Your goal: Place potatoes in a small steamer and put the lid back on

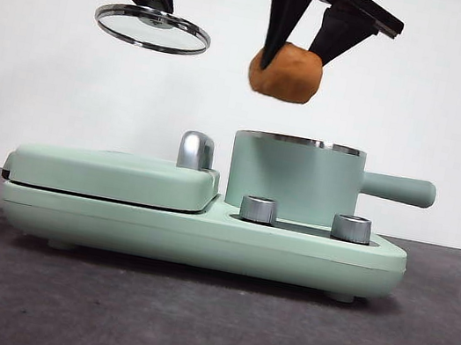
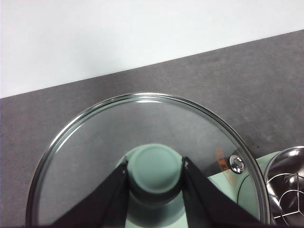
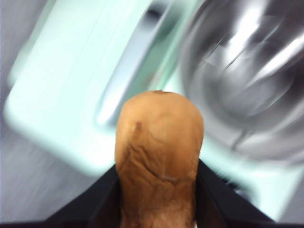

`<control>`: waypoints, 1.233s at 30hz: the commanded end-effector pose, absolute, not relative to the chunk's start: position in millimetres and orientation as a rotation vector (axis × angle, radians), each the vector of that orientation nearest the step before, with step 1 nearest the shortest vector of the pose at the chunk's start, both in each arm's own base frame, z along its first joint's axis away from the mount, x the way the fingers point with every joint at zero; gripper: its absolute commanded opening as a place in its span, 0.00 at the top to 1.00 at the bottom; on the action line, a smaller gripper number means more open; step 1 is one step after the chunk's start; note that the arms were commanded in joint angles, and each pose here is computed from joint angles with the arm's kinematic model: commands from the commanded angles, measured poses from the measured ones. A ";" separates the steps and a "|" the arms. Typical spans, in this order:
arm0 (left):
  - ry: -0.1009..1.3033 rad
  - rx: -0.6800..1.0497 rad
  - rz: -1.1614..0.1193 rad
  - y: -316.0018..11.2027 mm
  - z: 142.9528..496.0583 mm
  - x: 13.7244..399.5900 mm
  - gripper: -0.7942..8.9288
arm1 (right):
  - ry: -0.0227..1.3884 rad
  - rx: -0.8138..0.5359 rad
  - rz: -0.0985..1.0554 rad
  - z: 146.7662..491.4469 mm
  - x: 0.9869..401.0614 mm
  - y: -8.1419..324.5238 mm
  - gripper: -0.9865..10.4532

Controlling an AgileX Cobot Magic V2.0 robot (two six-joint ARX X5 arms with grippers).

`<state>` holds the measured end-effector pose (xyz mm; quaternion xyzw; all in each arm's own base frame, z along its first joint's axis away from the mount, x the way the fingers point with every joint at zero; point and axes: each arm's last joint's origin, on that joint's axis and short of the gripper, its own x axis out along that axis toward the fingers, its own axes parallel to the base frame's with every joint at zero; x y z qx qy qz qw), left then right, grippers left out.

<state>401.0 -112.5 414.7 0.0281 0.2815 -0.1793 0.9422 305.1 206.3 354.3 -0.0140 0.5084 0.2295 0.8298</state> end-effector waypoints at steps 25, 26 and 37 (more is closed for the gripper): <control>0.560 0.054 -0.377 -116.6 415.2 399.1 0.90 | 1.196 -0.118 0.396 289.8 402.6 195.7 0.76; 0.563 0.054 -0.379 -117.5 415.0 398.7 0.90 | 1.193 -0.117 0.397 289.9 402.9 195.9 0.73; 0.580 0.066 -0.452 -148.4 413.8 387.4 0.90 | 1.172 -0.124 0.392 305.8 399.5 184.1 0.54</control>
